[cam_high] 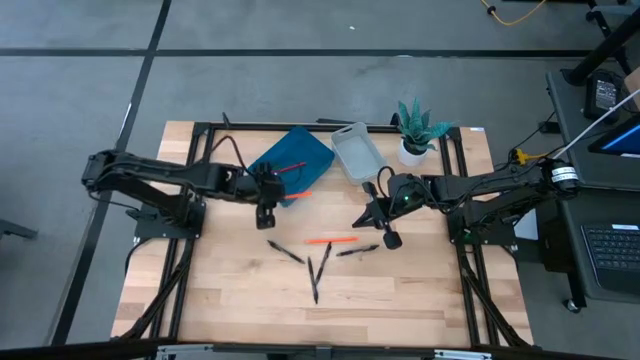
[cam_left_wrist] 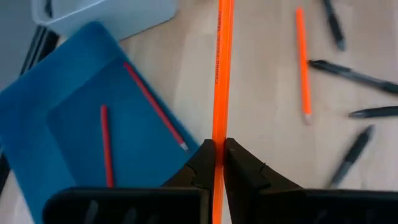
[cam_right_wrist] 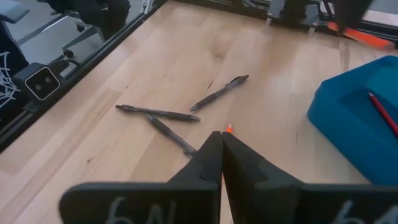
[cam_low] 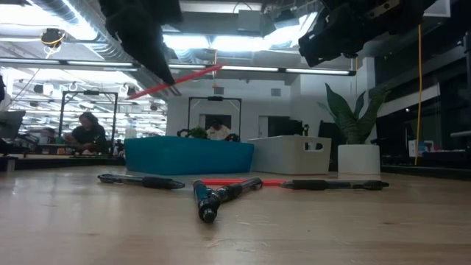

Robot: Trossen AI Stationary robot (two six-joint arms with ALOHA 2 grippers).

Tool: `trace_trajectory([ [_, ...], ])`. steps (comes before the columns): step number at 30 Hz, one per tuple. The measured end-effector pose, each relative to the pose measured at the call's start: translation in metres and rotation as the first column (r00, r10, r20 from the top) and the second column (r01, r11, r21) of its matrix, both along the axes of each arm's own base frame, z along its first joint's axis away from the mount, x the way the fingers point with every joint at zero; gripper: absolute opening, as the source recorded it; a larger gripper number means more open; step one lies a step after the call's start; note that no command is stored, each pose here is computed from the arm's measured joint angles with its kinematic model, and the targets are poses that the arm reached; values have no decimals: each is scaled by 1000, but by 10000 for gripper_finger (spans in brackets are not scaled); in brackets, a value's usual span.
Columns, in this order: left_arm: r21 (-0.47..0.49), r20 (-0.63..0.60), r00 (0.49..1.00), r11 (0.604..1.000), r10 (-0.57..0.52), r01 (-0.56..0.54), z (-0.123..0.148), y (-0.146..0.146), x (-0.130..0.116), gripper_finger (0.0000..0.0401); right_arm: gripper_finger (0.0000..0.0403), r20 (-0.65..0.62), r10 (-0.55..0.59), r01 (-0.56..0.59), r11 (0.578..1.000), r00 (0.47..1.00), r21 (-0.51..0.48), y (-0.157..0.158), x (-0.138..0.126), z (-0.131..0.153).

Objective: Sort pens & pencils
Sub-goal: Put the orange pencil into the blue bin

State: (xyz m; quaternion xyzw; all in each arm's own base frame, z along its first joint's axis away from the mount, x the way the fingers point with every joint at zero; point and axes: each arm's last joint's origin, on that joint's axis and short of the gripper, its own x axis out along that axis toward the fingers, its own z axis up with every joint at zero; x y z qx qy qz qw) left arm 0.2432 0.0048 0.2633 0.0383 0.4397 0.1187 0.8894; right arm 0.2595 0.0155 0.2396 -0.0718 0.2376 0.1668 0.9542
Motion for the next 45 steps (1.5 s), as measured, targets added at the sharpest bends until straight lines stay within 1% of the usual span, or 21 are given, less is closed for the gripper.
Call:
trace_trajectory([
  [5, 12, 65, 998, 1000, 13, -14, -13, 19, -3, 16, 12, 1, 3, -3, 1000, 1000, -5, 0, 0, 0],
  [9, -3, 145, 989, 1000, -28, 29, -25, 34, -2, 16, 12, 1, 2, -2, 1000, 1000, -5, 0, 0, 0],
  [12, 14, 221, 974, 998, -57, 55, -28, 45, 0, 16, 12, -5, 3, -3, 1000, 1000, -5, 0, 0, 0],
  [20, 13, 331, 943, 999, -35, 33, -35, 73, -5, 16, 12, -15, 2, -3, 1000, 1000, -5, 0, -1, -1],
  [22, 19, 355, 935, 1000, -19, 12, -38, 78, -7, 16, 12, -15, 2, -3, 1000, 1000, -5, 0, -1, -1],
  [28, 28, 387, 921, 998, 33, -48, -44, 93, -15, 16, 12, -19, 2, -3, 1000, 1000, -6, 0, -1, -2],
  [31, -4, 392, 918, 998, 53, -56, -48, 99, -19, 16, 12, -21, 2, -3, 1000, 1000, -6, 0, -1, -2],
  [34, -23, 392, 915, 996, 91, -89, -49, 105, -22, 16, 12, -21, 3, -3, 1000, 1000, -6, 0, -1, -2],
  [45, -43, 397, 902, 985, 171, -168, -49, 119, -30, 16, 12, -21, 3, -4, 1000, 1000, -7, 0, -1, -2],
])
